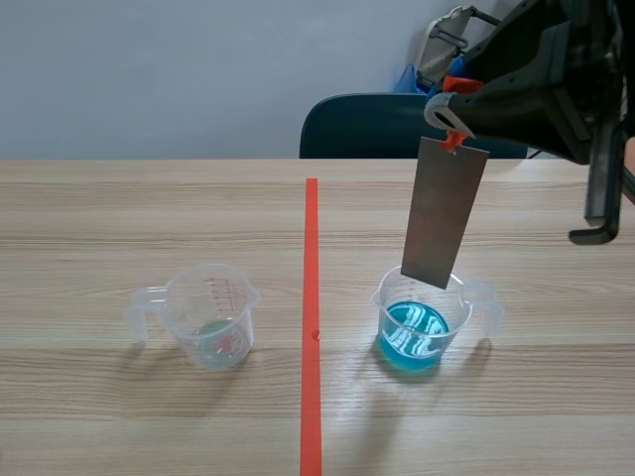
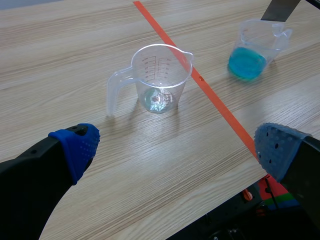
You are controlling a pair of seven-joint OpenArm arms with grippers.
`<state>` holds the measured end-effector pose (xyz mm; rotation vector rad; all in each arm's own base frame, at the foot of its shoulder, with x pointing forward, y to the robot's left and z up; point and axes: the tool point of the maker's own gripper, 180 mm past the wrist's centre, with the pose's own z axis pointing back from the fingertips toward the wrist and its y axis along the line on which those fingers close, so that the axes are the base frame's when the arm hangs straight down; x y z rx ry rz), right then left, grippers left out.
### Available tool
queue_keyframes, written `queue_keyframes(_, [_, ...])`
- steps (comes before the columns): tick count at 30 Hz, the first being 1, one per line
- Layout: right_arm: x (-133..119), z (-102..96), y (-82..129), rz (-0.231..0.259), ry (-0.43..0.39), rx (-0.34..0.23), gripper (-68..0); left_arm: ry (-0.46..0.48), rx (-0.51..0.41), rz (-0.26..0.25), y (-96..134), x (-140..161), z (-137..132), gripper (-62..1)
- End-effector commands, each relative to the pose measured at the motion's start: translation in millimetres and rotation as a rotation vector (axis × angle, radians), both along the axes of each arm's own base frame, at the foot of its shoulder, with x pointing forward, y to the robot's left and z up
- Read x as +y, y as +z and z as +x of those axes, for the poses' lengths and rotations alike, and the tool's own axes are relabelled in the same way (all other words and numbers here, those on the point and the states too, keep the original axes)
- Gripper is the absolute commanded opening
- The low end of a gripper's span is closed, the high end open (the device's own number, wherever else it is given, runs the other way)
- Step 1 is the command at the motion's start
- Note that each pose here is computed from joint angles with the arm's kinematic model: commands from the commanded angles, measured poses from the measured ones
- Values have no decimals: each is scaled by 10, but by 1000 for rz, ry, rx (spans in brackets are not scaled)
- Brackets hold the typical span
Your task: Do the redox reaction experiment
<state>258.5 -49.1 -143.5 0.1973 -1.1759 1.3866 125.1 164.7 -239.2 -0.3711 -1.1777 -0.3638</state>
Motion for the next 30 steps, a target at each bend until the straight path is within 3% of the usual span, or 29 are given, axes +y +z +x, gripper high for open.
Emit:
queue_keyframes(1, [13,17,94,11,5,-30,-669,-2,-37,-19,106,-36,45,14])
queue_keyframes(7, [14,17,94,11,6,-30,-669,-8,5,0,14,-45,31,14])
queue_keyframes(15, [14,17,94,11,6,-30,-669,-54,-81,-24,105,-198,307,14])
queue_keyframes(16, [13,17,94,11,6,-30,-669,-67,-83,-24,95,-239,338,-15])
queue_keyframes(19, [14,16,93,11,6,-30,-669,-106,-94,-39,72,-389,425,-217])
queue_keyframes(21, [14,16,93,11,6,-30,-669,-130,-106,-62,62,-496,480,-315])
queue_keyframes(25, [14,16,94,11,6,-30,-669,-157,-133,-101,32,-660,617,-455])
queue_keyframes(28, [14,16,93,11,6,-30,-669,-200,-155,-102,-26,-804,696,-560])
queue_keyframes(30, [14,16,93,11,6,-30,-669,-220,-169,-101,-70,-897,760,-582])
